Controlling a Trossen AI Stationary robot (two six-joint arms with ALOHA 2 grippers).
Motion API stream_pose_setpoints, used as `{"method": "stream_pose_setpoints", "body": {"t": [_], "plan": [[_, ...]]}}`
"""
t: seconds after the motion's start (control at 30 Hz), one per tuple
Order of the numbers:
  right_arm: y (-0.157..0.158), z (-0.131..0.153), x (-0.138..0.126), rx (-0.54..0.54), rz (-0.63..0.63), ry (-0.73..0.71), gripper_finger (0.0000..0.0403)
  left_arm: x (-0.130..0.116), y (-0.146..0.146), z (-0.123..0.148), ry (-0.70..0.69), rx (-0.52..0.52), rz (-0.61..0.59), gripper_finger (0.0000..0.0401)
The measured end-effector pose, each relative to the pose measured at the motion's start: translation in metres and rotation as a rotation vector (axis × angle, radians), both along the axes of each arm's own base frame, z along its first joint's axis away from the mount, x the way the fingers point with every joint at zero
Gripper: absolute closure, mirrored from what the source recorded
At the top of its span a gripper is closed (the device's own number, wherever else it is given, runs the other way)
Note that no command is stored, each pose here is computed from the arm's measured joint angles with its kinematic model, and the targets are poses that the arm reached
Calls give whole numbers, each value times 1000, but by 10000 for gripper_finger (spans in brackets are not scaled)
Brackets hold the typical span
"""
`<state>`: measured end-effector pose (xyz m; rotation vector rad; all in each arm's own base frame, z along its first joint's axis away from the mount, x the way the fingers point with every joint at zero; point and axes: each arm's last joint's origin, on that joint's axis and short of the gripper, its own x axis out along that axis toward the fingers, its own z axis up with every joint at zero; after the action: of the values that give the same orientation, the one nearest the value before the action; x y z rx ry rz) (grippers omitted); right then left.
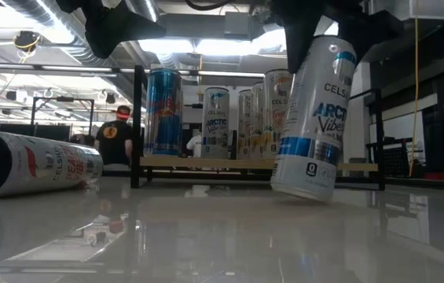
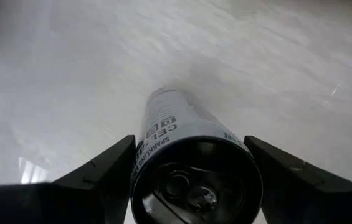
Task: Place canned beverage on shelf
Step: Put the white-blue soda can on the shelf aligned with the other white-blue soda can
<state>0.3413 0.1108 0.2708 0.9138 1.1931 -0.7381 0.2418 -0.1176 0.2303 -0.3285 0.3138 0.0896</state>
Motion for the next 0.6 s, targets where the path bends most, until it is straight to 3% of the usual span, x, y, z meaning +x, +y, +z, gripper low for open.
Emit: {"method": "stream_pose_setpoints", "body": {"t": [0.6], "plan": [[0, 0, 0, 11, 16, 3, 138, 0, 0, 0, 0, 0, 0, 119]]}}
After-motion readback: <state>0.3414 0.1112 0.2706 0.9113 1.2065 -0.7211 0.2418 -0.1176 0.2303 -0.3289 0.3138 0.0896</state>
